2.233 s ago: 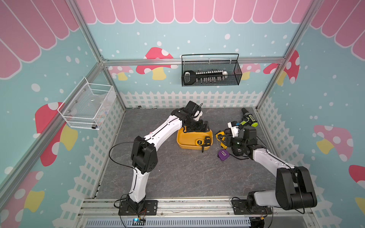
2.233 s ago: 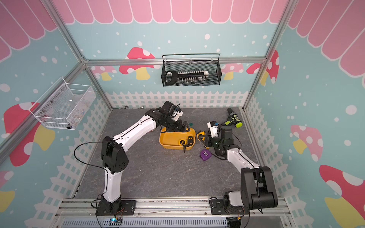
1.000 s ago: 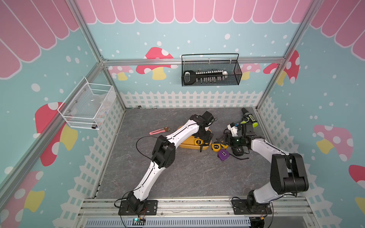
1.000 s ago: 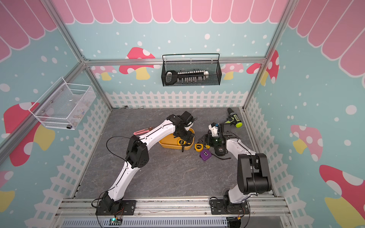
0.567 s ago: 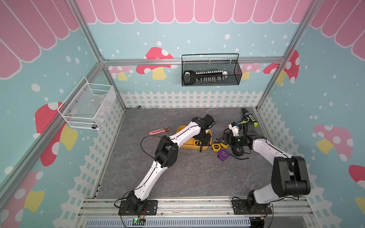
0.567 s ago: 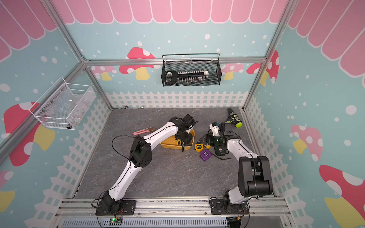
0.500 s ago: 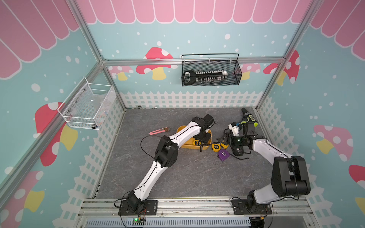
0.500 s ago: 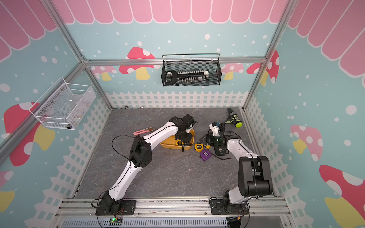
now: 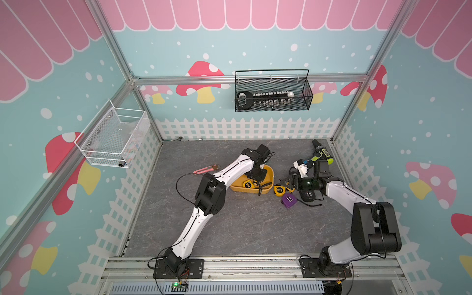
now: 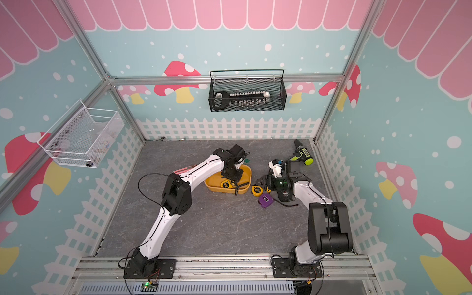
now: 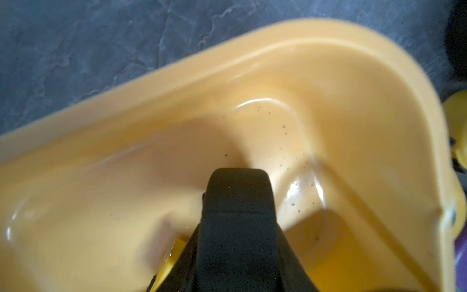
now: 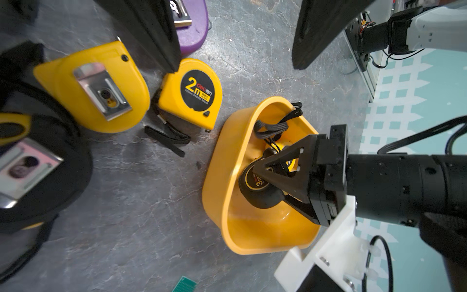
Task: Take the tape measure out of the storage box
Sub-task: Pick up the tape measure from the storage box, then place the tape measure at the center of the board.
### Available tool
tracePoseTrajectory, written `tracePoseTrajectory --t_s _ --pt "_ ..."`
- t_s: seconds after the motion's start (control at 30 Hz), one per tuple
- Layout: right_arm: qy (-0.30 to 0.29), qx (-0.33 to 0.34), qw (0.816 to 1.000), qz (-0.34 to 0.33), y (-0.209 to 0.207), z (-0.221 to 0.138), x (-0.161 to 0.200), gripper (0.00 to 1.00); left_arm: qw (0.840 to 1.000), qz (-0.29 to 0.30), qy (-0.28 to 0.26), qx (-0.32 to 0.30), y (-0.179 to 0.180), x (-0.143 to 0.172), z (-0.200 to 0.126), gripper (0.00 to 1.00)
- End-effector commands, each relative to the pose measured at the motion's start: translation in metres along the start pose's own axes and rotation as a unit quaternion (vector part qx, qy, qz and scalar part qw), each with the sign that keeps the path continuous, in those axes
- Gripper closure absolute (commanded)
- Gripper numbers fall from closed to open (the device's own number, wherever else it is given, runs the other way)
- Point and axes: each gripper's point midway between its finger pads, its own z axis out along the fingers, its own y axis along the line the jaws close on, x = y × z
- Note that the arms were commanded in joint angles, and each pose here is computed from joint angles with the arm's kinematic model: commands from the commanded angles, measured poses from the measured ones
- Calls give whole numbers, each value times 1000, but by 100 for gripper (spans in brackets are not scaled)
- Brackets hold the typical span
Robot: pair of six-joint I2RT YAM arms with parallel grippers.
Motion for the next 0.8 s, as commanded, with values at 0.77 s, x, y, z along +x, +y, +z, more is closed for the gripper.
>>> tracePoseTrajectory --t_s 0.77 --pt "-62 -59 964 -250 109 46 -28 2 949 -55 -20 310 -66 5 -128 75"
